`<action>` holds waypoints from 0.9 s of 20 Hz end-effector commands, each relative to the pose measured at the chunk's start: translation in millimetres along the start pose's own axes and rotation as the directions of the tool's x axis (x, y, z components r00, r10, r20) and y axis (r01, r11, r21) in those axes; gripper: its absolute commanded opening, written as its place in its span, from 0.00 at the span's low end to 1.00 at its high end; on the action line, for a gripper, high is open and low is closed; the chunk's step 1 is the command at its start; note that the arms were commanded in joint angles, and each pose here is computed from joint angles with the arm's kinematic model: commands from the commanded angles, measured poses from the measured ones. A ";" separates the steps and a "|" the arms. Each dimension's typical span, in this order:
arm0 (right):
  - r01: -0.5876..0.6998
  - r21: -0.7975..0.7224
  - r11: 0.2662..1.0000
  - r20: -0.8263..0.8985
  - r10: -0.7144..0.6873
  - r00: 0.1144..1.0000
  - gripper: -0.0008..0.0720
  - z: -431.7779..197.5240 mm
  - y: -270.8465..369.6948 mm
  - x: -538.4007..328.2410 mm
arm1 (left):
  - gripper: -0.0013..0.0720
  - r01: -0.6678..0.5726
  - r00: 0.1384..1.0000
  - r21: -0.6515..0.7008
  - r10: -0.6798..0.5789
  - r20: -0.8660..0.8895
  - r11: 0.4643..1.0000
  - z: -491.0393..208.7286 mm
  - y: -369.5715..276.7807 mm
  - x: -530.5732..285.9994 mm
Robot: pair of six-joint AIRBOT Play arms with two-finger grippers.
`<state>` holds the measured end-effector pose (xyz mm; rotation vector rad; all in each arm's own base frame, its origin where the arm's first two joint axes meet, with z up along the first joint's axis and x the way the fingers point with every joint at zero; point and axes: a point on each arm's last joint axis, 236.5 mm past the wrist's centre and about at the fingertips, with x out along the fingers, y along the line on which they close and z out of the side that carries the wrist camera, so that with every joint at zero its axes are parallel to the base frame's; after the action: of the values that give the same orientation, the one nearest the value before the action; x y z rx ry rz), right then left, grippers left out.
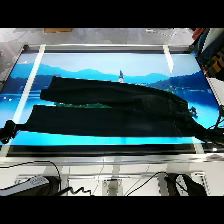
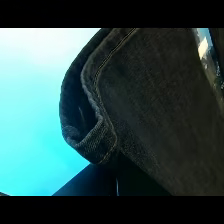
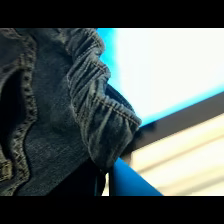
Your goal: Fold the clothes and pants, and hang the long-sleeved shirts on hangers.
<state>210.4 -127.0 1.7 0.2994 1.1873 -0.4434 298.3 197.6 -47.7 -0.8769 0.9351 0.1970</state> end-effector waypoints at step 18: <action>0.100 0.251 0.963 0.134 -0.137 0.982 0.05 26.8 -31.2 -84.6 | 0.06 0.004 0.961 0.159 -0.048 0.271 0.987 135.9 -190.7 90.2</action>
<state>200.1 -143.2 90.1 0.4129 0.9258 -0.6657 493.8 164.9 38.7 -0.7168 0.6338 0.2027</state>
